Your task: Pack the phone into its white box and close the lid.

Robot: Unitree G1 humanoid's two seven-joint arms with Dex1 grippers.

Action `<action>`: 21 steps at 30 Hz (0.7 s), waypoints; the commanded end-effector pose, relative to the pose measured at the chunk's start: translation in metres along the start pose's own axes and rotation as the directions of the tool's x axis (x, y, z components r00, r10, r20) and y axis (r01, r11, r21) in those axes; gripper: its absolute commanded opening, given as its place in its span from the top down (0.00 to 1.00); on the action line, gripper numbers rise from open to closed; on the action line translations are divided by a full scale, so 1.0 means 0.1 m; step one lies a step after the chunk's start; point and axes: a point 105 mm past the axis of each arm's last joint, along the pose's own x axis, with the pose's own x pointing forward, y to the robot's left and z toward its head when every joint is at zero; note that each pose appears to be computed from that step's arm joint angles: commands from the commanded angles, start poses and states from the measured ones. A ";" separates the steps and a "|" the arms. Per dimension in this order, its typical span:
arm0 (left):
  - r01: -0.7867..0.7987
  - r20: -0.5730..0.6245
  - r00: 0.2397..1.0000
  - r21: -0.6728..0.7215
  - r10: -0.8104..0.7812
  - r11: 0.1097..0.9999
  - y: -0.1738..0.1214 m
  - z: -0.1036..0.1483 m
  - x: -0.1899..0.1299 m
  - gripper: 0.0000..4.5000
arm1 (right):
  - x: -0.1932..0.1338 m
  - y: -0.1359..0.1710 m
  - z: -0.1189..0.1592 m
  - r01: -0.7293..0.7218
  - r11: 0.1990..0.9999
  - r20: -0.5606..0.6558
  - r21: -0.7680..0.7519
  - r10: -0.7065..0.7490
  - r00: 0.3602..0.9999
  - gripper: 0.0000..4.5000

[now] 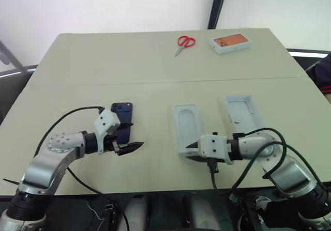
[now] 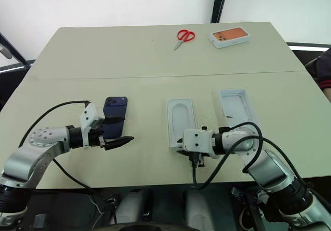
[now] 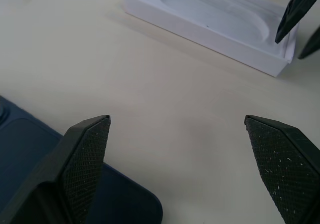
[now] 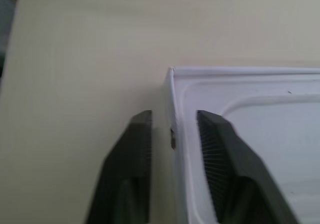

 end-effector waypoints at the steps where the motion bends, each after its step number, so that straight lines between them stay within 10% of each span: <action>1: -0.050 0.019 0.999 0.027 0.049 0.998 0.07 0.07 -0.10 0.00 | -0.07 -0.08 0.25 0.042 0.999 0.096 -0.026 -0.039 0.995 0.24; 3: -0.103 0.036 0.994 -0.003 0.103 0.995 0.15 0.09 -0.17 0.00 | -0.13 -0.18 0.34 0.076 0.997 0.141 0.003 -0.076 0.987 0.02; 7: -0.290 0.098 0.946 -0.178 0.310 0.940 0.49 0.16 -0.39 0.00 | -0.12 -0.48 0.61 0.154 0.987 0.244 0.051 -0.162 0.956 0.02; 17: -0.544 -0.070 0.801 -0.498 0.594 0.675 0.95 -0.01 -0.65 0.00 | 0.69 -0.92 0.66 0.317 0.948 0.096 0.025 -0.318 0.943 0.99; 21: -0.542 -0.133 0.801 -0.576 0.584 0.612 0.95 -0.11 -0.61 0.00 | 0.98 -0.95 0.68 0.341 0.937 0.060 -0.077 -0.337 0.939 0.99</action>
